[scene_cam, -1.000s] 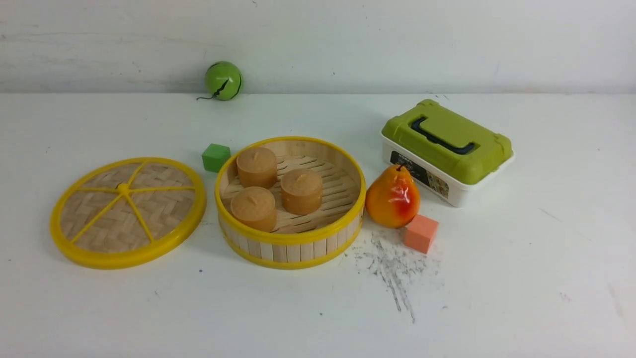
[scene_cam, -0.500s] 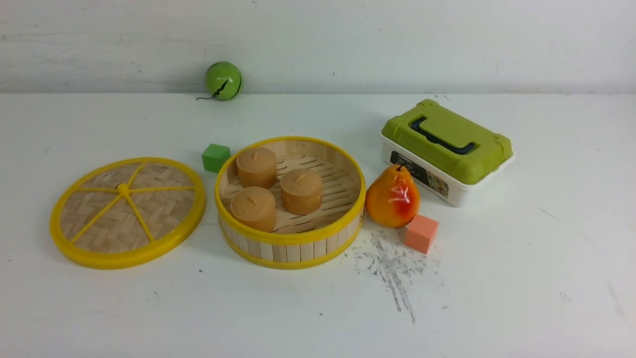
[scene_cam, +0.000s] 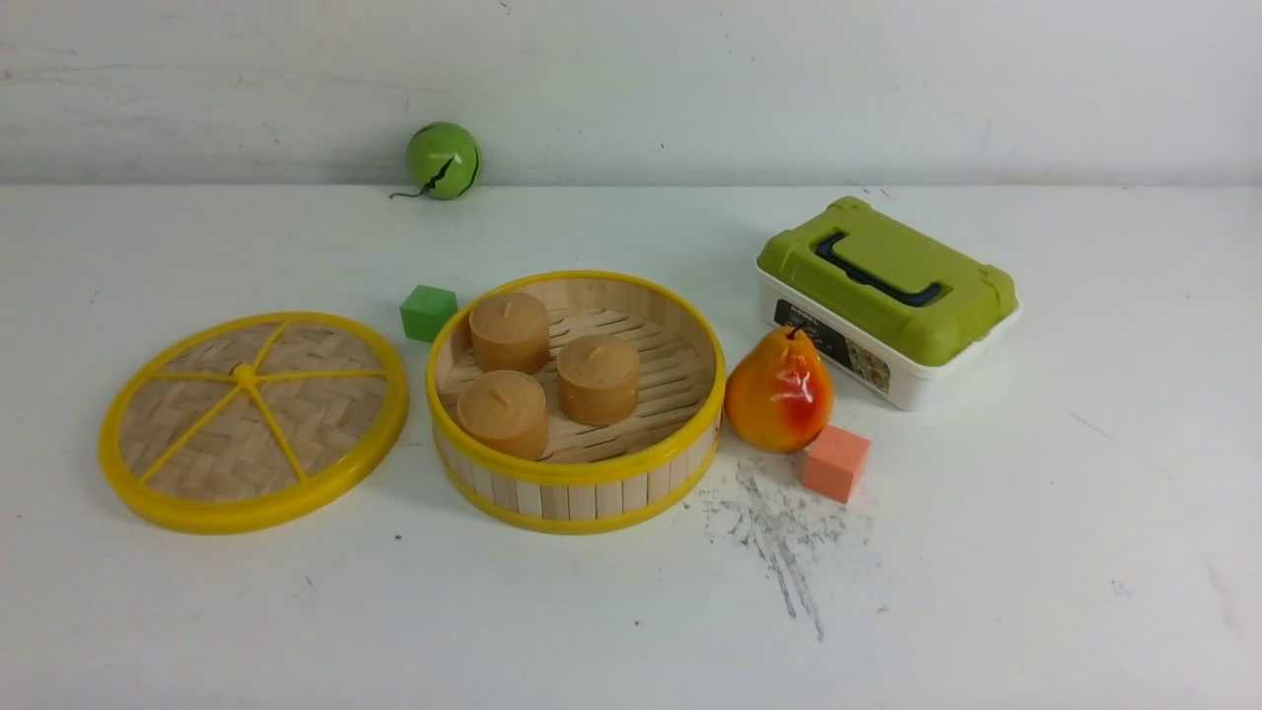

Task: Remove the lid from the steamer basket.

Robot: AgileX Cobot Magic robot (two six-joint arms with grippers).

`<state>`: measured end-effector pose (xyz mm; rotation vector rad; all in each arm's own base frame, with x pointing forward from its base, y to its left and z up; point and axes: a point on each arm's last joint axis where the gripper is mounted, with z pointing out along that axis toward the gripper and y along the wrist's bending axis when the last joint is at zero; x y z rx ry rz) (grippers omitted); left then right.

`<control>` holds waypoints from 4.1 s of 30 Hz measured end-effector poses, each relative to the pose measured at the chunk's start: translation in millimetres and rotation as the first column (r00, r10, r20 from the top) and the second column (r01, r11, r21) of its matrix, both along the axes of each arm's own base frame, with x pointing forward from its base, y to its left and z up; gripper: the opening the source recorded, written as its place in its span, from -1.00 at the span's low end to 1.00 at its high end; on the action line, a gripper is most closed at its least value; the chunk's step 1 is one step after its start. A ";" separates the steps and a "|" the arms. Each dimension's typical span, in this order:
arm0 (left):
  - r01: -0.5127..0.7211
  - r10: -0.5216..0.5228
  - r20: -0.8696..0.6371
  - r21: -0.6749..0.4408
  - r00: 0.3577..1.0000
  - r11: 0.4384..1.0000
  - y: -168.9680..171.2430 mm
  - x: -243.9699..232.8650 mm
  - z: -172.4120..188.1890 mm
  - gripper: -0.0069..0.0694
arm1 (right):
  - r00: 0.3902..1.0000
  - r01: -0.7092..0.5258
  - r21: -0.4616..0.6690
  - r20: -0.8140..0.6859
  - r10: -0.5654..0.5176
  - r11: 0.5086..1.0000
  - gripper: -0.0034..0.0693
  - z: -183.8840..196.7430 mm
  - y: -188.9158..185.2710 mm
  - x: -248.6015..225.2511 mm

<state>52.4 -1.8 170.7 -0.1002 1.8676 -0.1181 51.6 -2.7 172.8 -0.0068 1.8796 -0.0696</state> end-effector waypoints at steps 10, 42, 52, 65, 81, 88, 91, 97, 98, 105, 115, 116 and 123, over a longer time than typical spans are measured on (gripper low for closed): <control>0.000 0.000 0.000 0.000 1.000 1.000 0.0 0.0 0.0 -0.72 | 1.000 0.000 0.000 0.000 0.000 1.000 -0.25 0.0 0.0 0.0; 0.000 0.000 0.000 0.000 1.000 1.000 0.0 0.0 0.0 -0.66 | 1.000 0.000 0.000 0.000 0.000 1.000 -0.25 0.0 0.0 0.0; 0.000 0.000 0.000 0.000 1.000 1.000 0.0 0.0 0.0 -0.63 | 1.000 0.000 0.000 0.000 0.000 1.000 -0.25 0.0 0.0 0.0; 0.000 0.000 0.000 0.000 1.000 1.000 0.0 0.0 0.0 -0.61 | 1.000 0.000 0.000 0.000 0.000 1.000 -0.25 0.0 0.0 0.0; 0.000 0.000 0.000 0.000 1.000 1.000 0.0 0.0 0.0 -0.58 | 1.000 0.000 0.000 0.000 0.000 1.000 -0.25 0.0 0.0 0.0; 0.000 0.000 0.000 0.000 1.000 1.000 0.0 0.0 0.0 -0.55 | 1.000 0.000 0.000 0.000 0.000 1.000 -0.25 0.0 0.0 0.0; 0.000 0.000 0.000 0.000 1.000 1.000 0.0 0.0 0.0 -0.55 | 1.000 0.000 0.000 0.000 0.000 1.000 -0.25 0.0 0.0 0.0; 0.000 0.000 0.000 0.000 1.000 1.000 0.0 0.0 0.0 -0.53 | 1.000 0.000 0.000 0.000 0.000 1.000 -0.25 0.0 0.0 0.0; 0.000 0.000 0.000 0.000 1.000 1.000 0.0 0.0 0.0 -0.52 | 1.000 0.000 0.000 0.000 0.000 1.000 -0.25 0.0 0.0 0.0; 0.000 0.000 0.000 0.000 1.000 1.000 0.0 0.0 0.0 -0.50 | 1.000 0.000 0.000 0.000 0.000 1.000 -0.25 0.0 0.0 0.0; 0.000 0.000 0.000 0.000 1.000 1.000 0.0 0.0 0.0 -0.48 | 1.000 0.000 0.000 0.000 0.000 1.000 -0.25 0.0 0.0 0.0; 0.000 0.000 0.000 0.000 1.000 1.000 0.0 0.0 0.0 -0.47 | 1.000 0.000 0.000 0.000 0.000 1.000 -0.25 0.0 0.0 0.0; 0.000 0.000 0.000 0.001 1.000 1.000 0.0 0.0 0.0 -0.45 | 1.000 0.000 0.000 0.000 0.000 1.000 -0.25 0.0 0.0 0.0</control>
